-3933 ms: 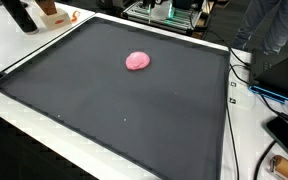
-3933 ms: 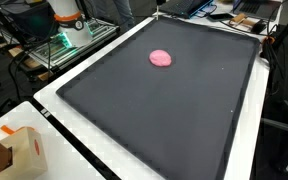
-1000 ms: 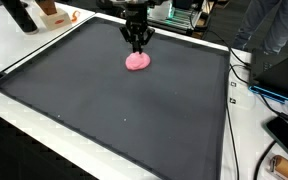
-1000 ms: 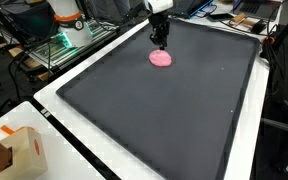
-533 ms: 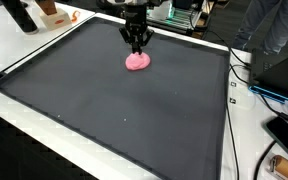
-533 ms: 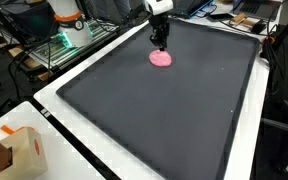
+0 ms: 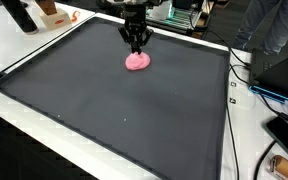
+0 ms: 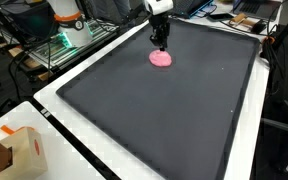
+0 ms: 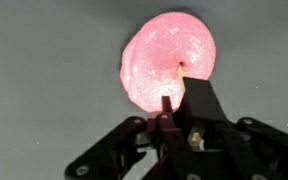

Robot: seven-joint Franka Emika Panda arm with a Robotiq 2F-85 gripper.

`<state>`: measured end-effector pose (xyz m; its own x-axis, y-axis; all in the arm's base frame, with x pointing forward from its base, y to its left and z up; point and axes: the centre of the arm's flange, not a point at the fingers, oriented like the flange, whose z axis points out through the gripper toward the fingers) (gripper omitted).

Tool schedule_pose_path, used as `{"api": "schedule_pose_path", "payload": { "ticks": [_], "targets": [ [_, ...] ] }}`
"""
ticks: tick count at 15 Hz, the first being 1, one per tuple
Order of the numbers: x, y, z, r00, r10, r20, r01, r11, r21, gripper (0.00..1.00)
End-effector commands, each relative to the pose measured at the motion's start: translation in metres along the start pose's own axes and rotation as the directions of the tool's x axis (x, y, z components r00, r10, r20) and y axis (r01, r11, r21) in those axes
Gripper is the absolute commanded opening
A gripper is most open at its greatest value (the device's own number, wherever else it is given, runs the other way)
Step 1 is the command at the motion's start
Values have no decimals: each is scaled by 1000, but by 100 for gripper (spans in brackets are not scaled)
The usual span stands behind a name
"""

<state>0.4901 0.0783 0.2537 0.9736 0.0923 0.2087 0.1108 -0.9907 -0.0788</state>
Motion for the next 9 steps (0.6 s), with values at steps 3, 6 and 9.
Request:
{"api": "schedule_pose_path", "payload": {
  "ticks": [3, 6, 9],
  "targets": [
    [2, 5, -24, 1000, -10, -17, 10, 1000, 6, 6],
    [5, 5, -37, 1000, -10, -28, 10, 1000, -3, 6],
    [10, 5, -55, 998, -24, -56, 23, 1000, -20, 6]
  ]
}}
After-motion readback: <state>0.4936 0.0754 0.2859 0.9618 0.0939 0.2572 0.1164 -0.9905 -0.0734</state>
